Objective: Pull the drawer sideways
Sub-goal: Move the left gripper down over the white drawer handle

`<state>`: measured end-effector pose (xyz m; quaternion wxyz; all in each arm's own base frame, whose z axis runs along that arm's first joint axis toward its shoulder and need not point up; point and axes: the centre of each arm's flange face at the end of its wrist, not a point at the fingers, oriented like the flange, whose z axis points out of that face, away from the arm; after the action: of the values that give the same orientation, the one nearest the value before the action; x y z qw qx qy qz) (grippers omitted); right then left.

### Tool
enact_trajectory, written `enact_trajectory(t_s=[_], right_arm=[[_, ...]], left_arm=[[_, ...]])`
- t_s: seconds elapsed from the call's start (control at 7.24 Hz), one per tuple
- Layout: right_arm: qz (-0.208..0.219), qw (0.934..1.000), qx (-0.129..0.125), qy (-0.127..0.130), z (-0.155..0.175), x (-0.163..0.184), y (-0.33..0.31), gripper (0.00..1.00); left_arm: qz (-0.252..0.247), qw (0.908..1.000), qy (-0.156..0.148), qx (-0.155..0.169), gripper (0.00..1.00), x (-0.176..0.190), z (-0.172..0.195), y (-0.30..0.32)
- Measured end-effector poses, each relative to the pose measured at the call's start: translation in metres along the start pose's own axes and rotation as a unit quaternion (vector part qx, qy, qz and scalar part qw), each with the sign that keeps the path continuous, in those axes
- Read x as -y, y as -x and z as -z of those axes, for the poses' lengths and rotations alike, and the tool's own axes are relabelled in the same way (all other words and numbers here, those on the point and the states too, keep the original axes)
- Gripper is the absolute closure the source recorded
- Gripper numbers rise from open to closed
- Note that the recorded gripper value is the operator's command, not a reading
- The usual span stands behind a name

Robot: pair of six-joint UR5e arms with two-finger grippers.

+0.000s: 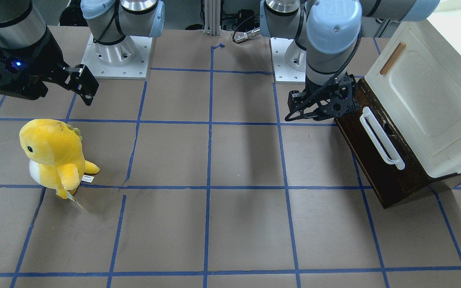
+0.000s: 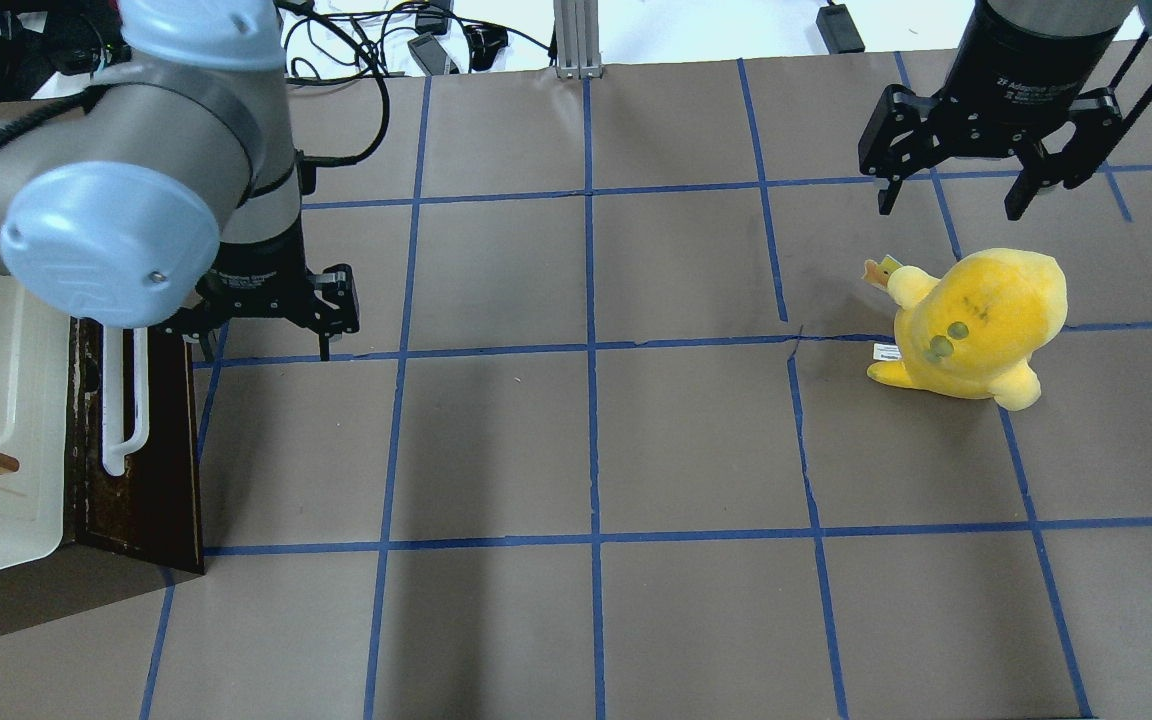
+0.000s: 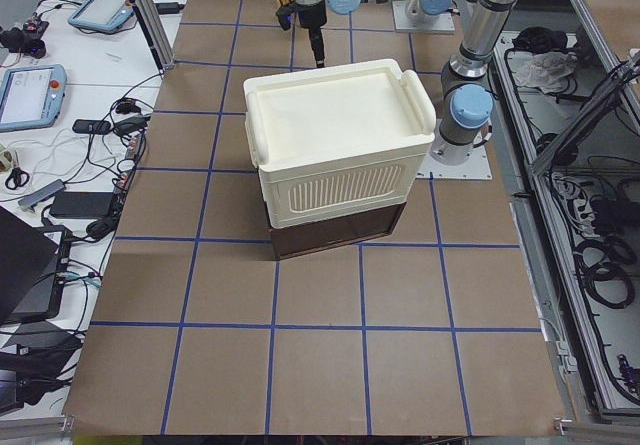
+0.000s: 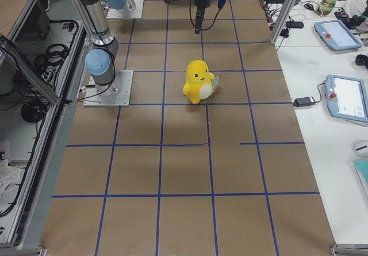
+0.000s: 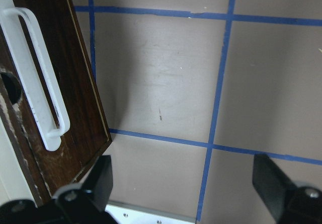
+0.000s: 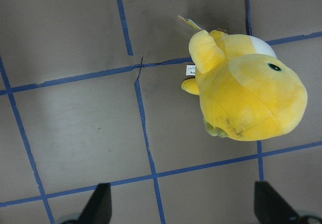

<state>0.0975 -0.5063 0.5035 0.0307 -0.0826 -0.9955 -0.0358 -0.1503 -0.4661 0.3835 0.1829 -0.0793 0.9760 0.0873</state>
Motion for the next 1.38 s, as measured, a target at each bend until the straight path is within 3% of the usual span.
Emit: enact_trajectory(t_s=[0.28,0.55,0.83,1.11,1.38], right_arm=[[0.000,1.0000,0.000,0.000,0.000,0.000,0.000,0.00],[0.000,1.0000,0.000,0.000,0.000,0.000,0.000,0.00],[0.000,1.0000,0.000,0.000,0.000,0.000,0.000,0.00],[0.000,1.0000,0.000,0.000,0.000,0.000,0.000,0.00],[0.000,1.0000,0.000,0.000,0.000,0.000,0.000,0.00]], left_arm=[[0.041,0.9955,0.023,0.083,0.00,0.001,-0.049,-0.022],[0.044,0.9809,0.006,0.189,0.00,0.012,-0.082,-0.040],[0.012,0.9555,-0.023,0.294,0.00,0.032,-0.111,-0.058],[-0.018,0.9270,-0.037,0.373,0.00,0.052,-0.145,-0.069],[-0.051,0.9010,-0.046,0.428,0.00,0.064,-0.168,-0.074]])
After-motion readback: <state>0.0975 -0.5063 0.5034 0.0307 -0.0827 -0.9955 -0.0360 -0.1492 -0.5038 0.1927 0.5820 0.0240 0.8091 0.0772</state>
